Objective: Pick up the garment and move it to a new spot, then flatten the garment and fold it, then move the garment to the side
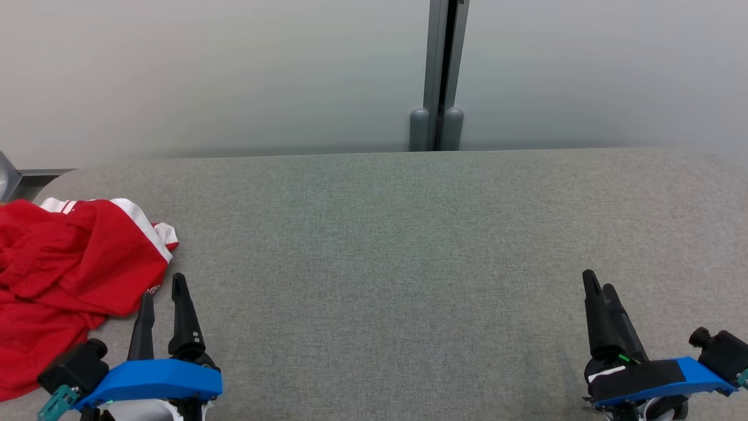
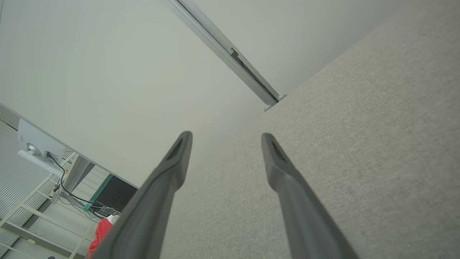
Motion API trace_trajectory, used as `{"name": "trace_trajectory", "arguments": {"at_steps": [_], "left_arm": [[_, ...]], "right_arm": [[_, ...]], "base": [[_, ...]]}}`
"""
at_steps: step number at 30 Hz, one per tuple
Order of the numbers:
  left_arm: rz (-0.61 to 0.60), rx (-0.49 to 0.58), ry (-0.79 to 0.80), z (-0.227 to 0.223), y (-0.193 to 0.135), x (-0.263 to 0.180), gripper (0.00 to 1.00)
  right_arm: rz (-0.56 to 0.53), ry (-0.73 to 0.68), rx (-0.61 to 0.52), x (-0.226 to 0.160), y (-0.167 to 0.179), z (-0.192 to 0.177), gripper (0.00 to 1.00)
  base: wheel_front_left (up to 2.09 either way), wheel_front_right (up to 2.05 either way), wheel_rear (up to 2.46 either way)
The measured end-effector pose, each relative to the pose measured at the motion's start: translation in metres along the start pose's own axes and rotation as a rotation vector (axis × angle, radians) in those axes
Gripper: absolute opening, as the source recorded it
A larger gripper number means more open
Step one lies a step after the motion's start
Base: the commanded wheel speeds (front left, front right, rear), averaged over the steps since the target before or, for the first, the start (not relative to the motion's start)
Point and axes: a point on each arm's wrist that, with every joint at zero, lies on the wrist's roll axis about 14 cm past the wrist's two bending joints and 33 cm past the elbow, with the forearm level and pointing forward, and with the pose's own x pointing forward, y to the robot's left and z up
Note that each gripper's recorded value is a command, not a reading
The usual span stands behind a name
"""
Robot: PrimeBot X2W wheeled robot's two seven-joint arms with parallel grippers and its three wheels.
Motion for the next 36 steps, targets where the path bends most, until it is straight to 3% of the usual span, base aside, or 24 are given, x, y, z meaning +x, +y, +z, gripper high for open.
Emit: {"name": "trace_trajectory", "arguments": {"at_steps": [20, 36], "left_arm": [[-0.003, 0.262, -0.011, -0.006, 0.002, -0.004, 1.00], [-0.011, 0.404, -0.021, -0.009, 0.004, -0.008, 1.00]], "right_arm": [[0.037, 0.019, -0.258, -0.003, 0.004, -0.010, 1.00], [0.077, 0.032, -0.422, -0.002, 0.009, -0.018, 1.00]], "base": [[0.00, 0.00, 0.00], [0.00, 0.00, 0.00]]}}
